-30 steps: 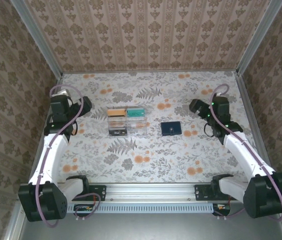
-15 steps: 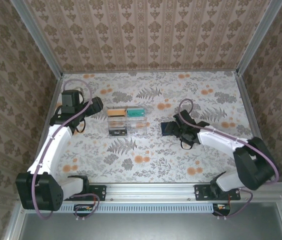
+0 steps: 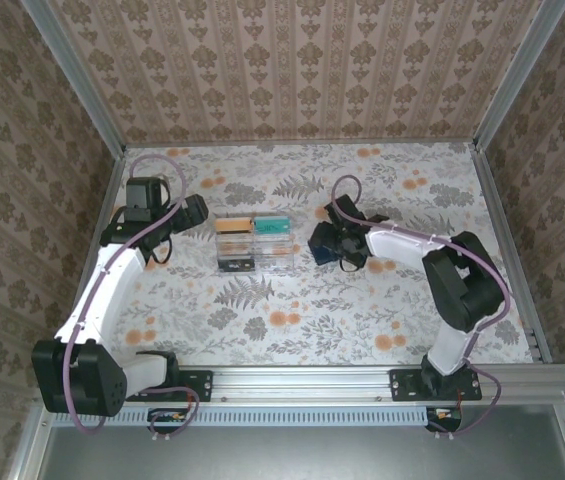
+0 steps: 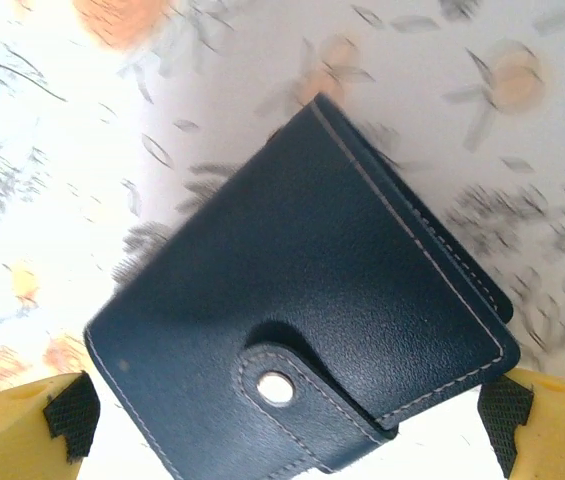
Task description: Take the credit cards out of the card holder
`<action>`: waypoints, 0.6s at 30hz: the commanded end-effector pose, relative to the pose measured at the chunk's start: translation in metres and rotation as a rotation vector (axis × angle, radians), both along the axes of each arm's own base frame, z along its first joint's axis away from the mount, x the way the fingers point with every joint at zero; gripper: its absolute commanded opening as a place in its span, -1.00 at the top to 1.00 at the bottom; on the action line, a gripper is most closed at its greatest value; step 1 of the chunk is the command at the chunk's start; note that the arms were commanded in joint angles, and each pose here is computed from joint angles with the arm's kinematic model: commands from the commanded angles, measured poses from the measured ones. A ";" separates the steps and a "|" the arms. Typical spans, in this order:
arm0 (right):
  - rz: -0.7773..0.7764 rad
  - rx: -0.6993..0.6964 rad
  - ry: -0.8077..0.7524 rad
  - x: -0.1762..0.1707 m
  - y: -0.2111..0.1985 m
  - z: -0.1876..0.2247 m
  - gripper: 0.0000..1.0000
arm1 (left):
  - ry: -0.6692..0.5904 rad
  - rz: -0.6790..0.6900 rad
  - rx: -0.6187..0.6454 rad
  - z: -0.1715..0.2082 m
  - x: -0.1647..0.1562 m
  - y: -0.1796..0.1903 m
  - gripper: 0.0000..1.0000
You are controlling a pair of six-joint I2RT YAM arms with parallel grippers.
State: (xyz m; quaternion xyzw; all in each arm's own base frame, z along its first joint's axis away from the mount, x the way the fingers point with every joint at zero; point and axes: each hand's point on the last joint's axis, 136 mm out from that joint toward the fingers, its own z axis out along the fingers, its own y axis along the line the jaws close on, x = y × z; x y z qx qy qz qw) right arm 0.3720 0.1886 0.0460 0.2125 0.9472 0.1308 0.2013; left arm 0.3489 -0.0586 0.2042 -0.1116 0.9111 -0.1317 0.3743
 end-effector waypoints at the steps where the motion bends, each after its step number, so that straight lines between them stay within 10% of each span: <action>1: 0.087 -0.032 -0.014 0.020 0.009 0.008 -1.00 | -0.021 -0.007 0.014 0.012 -0.005 0.000 -1.00; 8: 0.143 -0.170 0.019 0.031 0.001 0.018 -0.97 | -0.013 -0.005 0.017 0.013 -0.011 0.002 -1.00; 18: 0.230 -0.334 0.129 0.008 -0.001 0.007 0.11 | -0.019 -0.008 0.011 0.010 -0.015 0.001 -1.00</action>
